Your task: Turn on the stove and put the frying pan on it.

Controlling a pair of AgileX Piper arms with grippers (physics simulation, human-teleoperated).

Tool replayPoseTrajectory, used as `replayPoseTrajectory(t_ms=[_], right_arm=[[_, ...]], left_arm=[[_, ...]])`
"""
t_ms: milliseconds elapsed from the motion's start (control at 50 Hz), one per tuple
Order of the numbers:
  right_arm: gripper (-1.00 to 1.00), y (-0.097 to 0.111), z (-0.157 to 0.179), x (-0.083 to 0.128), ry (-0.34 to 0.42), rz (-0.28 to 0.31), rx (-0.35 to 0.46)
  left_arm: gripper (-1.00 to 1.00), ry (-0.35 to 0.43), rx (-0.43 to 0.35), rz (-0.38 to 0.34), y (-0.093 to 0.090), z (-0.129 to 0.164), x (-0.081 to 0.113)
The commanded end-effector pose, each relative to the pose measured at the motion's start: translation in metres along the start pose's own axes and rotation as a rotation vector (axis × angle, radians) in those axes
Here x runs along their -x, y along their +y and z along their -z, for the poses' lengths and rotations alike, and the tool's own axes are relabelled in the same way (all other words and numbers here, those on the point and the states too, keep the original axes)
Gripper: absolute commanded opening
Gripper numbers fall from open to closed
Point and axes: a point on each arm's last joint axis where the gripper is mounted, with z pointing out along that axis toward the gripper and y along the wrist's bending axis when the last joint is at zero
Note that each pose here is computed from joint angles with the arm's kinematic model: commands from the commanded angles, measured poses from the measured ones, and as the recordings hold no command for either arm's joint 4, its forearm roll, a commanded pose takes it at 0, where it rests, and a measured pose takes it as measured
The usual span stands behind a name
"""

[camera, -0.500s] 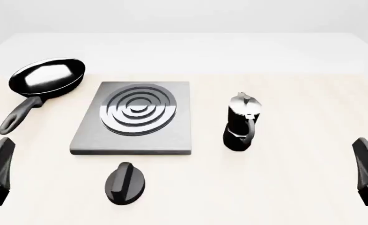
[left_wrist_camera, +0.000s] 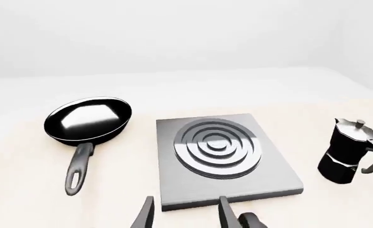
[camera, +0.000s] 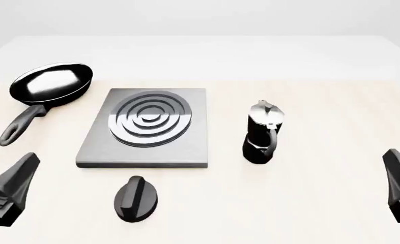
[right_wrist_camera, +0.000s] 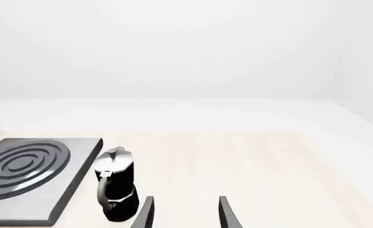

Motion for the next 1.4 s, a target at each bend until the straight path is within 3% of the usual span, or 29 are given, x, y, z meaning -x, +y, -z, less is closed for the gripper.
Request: replayPoseTrajectory(t_ms=[20, 140, 280, 520, 760, 860, 1400], right_arm=[[1.0, 0.0, 0.0, 0.0, 0.0, 0.0, 0.0], [1.0, 0.0, 0.0, 0.0, 0.0, 0.0, 0.0], [1.0, 0.0, 0.0, 0.0, 0.0, 0.0, 0.0], [1.0, 0.0, 0.0, 0.0, 0.0, 0.0, 0.0], [1.0, 0.0, 0.0, 0.0, 0.0, 0.0, 0.0], [1.0, 0.0, 0.0, 0.0, 0.0, 0.0, 0.0], [1.0, 0.0, 0.0, 0.0, 0.0, 0.0, 0.0]], left_arm=[[1.0, 0.118, -0.147, -0.03, -0.01, -0.001, 0.007], [1.0, 0.182, -0.192, -0.037, -0.014, -0.006, 0.01], [1.0, 0.232, -0.222, -0.098, -0.017, -0.013, 0.012], [1.0, 0.304, -0.267, -0.202, -0.023, -0.029, -0.004], [1.0, 0.357, -0.287, -0.182, -0.03, -0.045, -0.016], [1.0, 0.401, -0.308, -0.136, -0.037, -0.055, -0.024], [1.0, 0.503, -0.379, -0.092, -0.049, -0.055, -0.063]])
